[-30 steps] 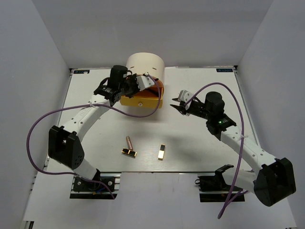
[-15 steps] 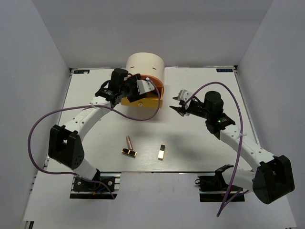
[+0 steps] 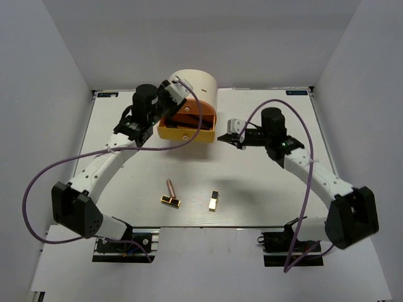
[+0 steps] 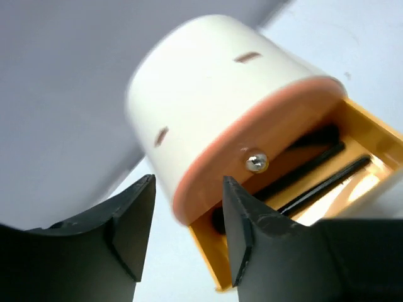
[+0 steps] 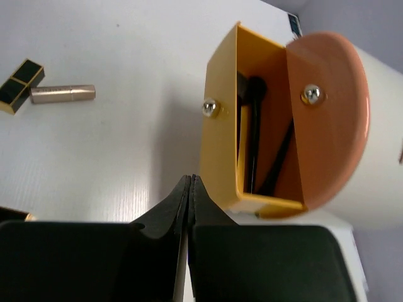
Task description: Organize the makeup
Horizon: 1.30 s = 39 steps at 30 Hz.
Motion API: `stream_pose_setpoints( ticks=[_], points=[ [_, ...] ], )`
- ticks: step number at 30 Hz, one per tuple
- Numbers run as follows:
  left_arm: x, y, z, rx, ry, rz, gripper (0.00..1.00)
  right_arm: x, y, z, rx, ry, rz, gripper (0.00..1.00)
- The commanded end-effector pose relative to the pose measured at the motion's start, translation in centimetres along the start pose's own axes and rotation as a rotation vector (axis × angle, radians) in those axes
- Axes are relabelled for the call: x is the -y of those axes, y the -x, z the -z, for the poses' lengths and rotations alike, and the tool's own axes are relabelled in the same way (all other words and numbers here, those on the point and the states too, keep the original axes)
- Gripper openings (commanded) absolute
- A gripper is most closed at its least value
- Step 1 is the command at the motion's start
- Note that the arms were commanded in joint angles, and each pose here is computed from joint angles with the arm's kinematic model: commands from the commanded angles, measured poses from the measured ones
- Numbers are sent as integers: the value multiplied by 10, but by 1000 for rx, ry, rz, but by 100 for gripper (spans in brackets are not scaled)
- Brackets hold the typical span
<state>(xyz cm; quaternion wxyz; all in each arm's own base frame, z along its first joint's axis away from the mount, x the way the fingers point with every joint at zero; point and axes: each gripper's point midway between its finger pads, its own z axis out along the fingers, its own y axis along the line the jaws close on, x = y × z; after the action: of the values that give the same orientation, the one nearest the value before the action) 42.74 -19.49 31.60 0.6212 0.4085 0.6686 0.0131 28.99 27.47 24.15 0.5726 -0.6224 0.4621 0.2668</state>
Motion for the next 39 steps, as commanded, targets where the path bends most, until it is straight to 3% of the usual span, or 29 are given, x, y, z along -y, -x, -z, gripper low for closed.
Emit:
stream_pose_setpoints(
  ticks=[1, 5, 8, 10, 16, 22, 39],
  points=[
    [-45, 26, 49, 47, 278, 445, 54, -18, 5, -19, 61, 242, 18, 0],
    [-13, -22, 73, -106, 337, 808, 55, 1, -12, -45, -9, 242, 23, 0],
    [19, -57, 93, -197, 348, 988, 69, 9, -24, -63, -53, 249, 30, 0],
    [38, -76, 109, -209, 374, 1120, 76, 9, -35, -71, -91, 268, 12, 0],
    [68, -110, 138, -133, 434, 1388, 78, 13, -64, -95, -221, 189, 0, 0],
    [75, -122, 145, -148, 463, 1433, 78, 58, -75, -115, -306, -92, 6, 0],
    [92, -133, 133, -195, 435, 1496, 79, 106, -81, -142, -337, -301, 52, 0]
  ],
)
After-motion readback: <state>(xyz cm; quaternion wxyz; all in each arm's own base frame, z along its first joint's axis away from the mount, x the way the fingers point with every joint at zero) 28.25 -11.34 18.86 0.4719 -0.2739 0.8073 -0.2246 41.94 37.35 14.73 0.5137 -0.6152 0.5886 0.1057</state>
